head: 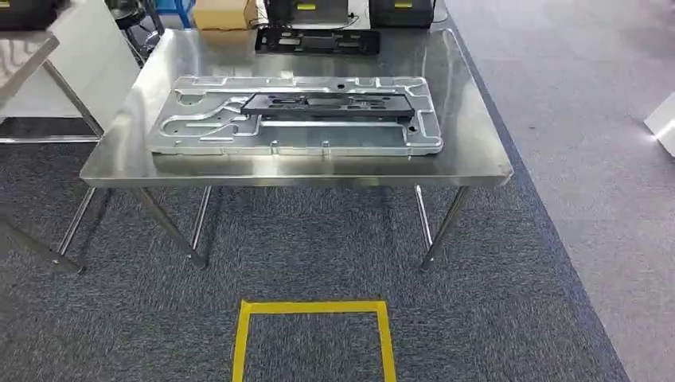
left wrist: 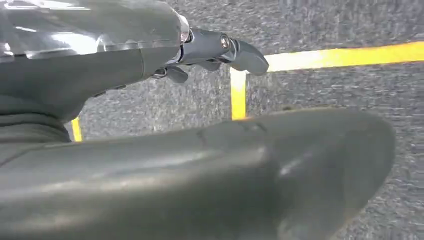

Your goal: Take the parts from the cabinet and place them on the table.

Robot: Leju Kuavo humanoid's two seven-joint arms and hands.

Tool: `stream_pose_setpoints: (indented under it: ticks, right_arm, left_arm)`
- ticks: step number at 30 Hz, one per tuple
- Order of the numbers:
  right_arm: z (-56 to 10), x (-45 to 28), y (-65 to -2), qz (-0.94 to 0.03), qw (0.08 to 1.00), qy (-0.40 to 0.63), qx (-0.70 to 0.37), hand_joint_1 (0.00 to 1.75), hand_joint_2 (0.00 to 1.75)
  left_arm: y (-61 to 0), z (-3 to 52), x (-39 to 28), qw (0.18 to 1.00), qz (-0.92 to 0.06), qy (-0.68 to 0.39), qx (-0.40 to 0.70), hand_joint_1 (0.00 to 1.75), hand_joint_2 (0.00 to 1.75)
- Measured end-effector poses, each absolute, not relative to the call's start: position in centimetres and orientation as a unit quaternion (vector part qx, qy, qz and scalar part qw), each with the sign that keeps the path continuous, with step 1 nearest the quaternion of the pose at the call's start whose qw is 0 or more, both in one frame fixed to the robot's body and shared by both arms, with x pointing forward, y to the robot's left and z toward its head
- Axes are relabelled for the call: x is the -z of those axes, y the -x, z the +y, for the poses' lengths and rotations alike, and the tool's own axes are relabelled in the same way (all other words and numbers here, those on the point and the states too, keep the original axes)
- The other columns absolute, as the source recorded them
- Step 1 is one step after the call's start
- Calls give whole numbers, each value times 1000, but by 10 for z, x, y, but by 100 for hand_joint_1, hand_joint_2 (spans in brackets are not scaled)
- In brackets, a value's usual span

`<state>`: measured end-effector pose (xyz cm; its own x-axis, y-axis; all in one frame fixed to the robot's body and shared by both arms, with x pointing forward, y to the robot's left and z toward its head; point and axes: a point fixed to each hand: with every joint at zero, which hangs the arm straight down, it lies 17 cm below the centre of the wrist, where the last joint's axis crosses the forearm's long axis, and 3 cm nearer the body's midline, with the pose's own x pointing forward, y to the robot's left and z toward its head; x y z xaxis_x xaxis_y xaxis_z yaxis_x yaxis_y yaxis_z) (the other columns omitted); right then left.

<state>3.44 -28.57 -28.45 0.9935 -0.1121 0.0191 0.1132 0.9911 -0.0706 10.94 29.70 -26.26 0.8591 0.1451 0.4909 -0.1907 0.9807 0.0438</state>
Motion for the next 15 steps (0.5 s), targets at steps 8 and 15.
stream_pose_setpoints:
  ticks: [8, 15]
  right_arm:
    - [-277, 284, -35, -6, 998, 28, 54, 0, 0]
    - [-276, 284, -39, -5, 999, 26, 36, 0, 0]
  left_arm:
    - [-107, 295, 264, 965, -245, -43, -85, 0, 0]
    - [-106, 291, 265, 967, -238, -39, -82, 0, 0]
